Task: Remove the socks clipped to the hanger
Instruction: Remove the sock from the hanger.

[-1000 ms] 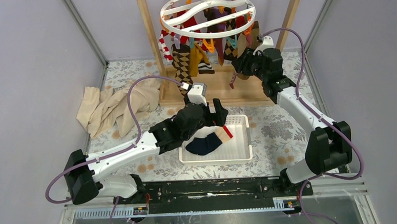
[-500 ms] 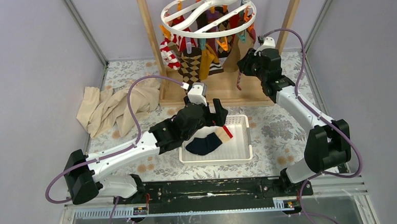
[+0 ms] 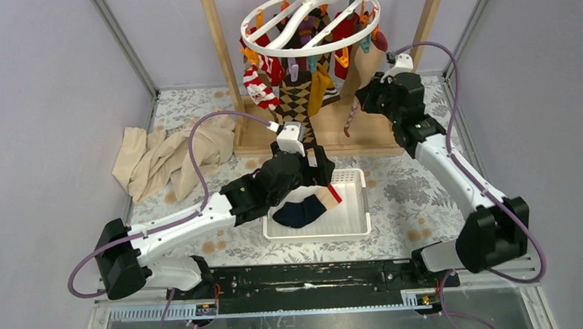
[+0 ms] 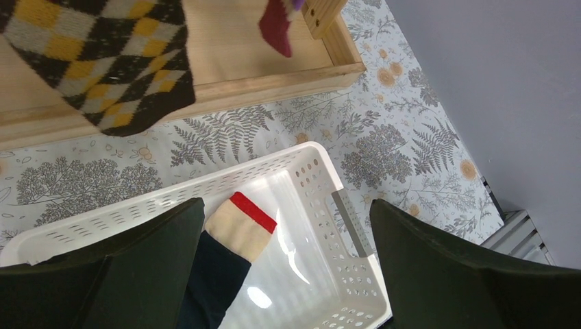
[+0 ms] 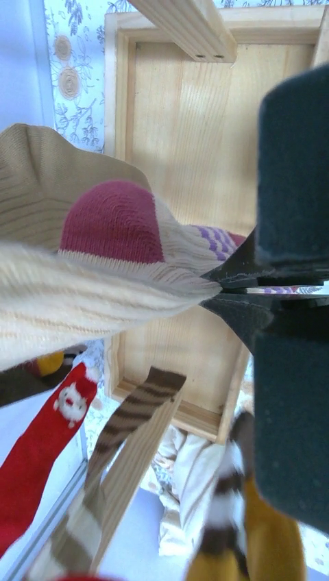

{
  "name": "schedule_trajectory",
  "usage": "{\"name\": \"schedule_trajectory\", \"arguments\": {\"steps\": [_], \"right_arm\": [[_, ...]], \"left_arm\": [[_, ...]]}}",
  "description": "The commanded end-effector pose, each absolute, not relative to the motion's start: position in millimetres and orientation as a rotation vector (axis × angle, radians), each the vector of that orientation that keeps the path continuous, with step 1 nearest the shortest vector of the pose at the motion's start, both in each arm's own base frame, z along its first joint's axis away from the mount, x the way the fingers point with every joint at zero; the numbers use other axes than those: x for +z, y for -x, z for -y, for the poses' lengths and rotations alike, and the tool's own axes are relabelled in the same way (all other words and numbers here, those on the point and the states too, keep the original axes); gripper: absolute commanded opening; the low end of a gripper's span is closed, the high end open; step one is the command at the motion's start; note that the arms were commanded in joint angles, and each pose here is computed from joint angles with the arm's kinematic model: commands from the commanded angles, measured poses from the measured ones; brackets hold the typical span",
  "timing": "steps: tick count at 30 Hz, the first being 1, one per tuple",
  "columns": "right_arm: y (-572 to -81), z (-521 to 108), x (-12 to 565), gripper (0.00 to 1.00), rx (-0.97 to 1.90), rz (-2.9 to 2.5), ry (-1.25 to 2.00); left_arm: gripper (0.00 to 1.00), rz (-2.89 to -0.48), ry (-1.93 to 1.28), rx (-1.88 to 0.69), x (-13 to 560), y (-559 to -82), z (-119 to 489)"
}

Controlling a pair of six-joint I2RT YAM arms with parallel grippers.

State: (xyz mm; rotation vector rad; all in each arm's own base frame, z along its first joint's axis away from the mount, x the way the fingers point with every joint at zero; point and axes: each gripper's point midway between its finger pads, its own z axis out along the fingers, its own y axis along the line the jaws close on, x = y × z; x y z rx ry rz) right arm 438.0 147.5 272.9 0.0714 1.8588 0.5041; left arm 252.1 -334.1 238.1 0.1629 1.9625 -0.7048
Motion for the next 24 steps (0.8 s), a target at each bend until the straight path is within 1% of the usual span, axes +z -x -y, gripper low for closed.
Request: {"name": "schedule_trajectory", "arguments": {"steps": [1, 8, 13, 18, 24], "right_arm": [[-409.6, -147.5, 310.9, 0.0, 0.547, -1.799, -0.015], [-367.8, -157.4, 310.7, 0.0, 0.659, -1.89, 0.03], [-344.9, -157.5, 313.9, 0.0, 0.688, -1.941, 0.045], [-327.0, -157.7, 313.0, 0.0, 0.718, -1.986, 0.045], [-314.3, -170.3, 318.0, 0.0, 0.837, -1.992, 0.05]], "left_arm": [[0.99, -1.933, -0.165, -0.724, 246.1, -256.2, 343.2], [0.98, -1.919, -0.175, -0.764, 249.3, -258.9, 356.8], [0.98, -1.897, -0.171, -0.803, 255.3, -258.7, 363.1], [0.99, -1.874, -0.167, -0.844, 259.2, -256.7, 365.8], [0.99, -1.854, -0.191, -0.896, 258.3, -254.0, 376.0]]}}
